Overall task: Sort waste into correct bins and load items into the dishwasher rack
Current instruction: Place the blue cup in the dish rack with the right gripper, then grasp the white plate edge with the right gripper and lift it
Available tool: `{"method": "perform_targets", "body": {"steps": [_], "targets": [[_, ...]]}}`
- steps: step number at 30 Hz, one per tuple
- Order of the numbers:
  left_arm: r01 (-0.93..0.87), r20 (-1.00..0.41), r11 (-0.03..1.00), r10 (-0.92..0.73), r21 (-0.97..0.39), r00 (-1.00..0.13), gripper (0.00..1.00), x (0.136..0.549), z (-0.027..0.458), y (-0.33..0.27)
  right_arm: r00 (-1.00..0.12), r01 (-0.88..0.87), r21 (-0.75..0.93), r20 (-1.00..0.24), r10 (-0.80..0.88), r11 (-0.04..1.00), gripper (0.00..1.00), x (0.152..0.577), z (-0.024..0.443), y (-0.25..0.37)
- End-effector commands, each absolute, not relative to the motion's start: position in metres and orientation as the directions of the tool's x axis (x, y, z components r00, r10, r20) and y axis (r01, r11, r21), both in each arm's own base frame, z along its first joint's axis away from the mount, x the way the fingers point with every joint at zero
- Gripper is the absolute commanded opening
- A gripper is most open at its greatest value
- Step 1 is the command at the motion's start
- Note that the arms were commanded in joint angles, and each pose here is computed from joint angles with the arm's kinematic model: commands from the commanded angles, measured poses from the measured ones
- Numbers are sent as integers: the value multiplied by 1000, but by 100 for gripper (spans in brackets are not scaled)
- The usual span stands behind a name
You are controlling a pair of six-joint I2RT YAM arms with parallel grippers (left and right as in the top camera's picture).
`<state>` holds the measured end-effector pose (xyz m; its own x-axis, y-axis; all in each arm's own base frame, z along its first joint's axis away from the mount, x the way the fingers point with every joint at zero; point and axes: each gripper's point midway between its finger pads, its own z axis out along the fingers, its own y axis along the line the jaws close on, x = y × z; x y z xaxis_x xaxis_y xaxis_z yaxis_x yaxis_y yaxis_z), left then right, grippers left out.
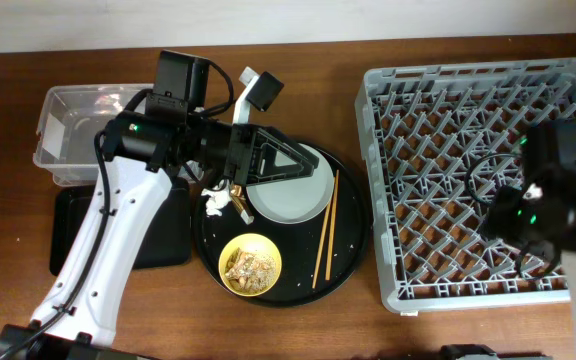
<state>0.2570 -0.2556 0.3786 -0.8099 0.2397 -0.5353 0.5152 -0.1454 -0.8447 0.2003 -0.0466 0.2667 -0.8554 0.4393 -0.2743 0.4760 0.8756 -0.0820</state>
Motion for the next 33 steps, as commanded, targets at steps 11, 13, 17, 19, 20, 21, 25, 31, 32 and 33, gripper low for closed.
{"method": "perform_targets", "body": {"steps": [11, 13, 17, 19, 20, 21, 25, 31, 32, 33], "targets": [[557, -578, -155, 227, -816, -784, 99, 252, 390, -252, -888, 453, 32, 106, 447, 891, 63, 224, 139, -58], [557, -578, -155, 227, -816, -784, 99, 252, 390, -252, -881, 467, 57, 107, 460, 882, 82, 226, 139, -58], [564, -586, -157, 225, -811, -779, 99, 252, 390, -252, -898, 423, 150, -64, 436, 894, 87, 246, 187, -53], [568, -586, -144, 224, -810, -779, 99, 254, 388, -253, -891, 306, 286, -249, 379, 908, 88, 259, 242, -33], [581, -587, -99, 220, -808, -779, 96, 258, 383, -254, -863, 218, 355, -366, 350, 909, 88, 262, 278, -19], [604, -592, -11, 212, -797, -778, 93, 267, 373, -254, -815, 133, 391, -480, 325, 911, 87, 258, 313, -6], [520, -637, 657, 79, -546, -767, 89, 323, 333, -204, -696, -132, 372, -694, 181, 919, 87, 220, 374, 45], [147, -585, 988, 89, -52, -806, 91, 332, 284, -107, -813, -249, 435, -579, 57, 865, 75, 208, 338, 94], [144, -568, 988, 92, -48, -818, 91, 328, 280, -105, -844, -254, 444, -536, 27, 859, 74, 211, 324, 102], [135, -563, 990, 84, -50, -822, 90, 323, 282, -101, -881, -256, 457, -473, -11, 852, 72, 214, 307, 113]]}}
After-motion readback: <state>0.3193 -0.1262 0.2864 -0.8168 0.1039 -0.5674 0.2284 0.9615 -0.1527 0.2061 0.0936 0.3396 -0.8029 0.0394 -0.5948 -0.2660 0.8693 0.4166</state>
